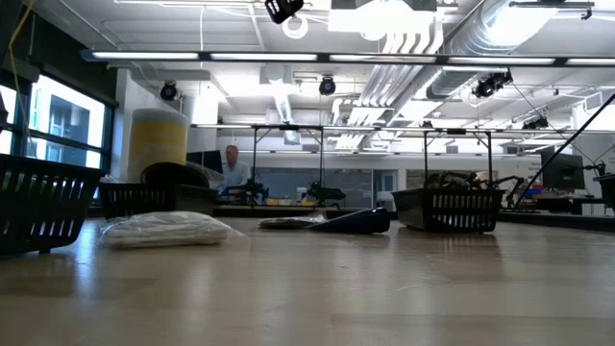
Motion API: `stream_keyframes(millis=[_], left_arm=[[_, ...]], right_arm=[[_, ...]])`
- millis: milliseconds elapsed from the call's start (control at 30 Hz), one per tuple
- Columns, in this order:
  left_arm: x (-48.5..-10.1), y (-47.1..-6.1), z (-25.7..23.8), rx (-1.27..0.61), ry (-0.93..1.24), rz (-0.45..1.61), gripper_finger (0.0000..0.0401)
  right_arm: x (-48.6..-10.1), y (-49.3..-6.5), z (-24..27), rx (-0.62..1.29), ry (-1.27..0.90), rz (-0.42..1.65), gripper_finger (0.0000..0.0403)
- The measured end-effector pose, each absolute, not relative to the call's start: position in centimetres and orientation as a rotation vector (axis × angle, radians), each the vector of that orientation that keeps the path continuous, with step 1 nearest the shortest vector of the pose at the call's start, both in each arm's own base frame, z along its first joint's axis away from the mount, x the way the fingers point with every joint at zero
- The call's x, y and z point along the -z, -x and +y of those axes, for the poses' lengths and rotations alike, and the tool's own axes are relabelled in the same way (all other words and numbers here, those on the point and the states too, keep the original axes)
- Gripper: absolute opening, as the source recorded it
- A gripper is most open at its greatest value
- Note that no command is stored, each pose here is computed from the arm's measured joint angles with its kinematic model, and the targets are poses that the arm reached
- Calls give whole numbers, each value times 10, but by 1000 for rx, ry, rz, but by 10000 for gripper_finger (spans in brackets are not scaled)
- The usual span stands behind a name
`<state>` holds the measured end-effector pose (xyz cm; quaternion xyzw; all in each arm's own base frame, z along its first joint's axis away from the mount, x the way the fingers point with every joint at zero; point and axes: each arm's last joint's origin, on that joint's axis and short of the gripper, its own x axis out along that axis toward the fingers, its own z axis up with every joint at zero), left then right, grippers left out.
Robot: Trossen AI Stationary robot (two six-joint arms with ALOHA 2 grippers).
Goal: Pick & Place Travel size toiletries
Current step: Put the blue shave cream into the top right black basket
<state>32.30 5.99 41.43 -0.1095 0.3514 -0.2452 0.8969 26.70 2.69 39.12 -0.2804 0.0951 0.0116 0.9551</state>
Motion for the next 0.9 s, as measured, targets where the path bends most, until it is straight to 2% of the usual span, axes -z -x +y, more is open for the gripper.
stream_keyframes(millis=[900], left_arm=[[-414,-323,60,506,229,730,138]], right_arm=[[-385,-275,19,-85,556,205,39]])
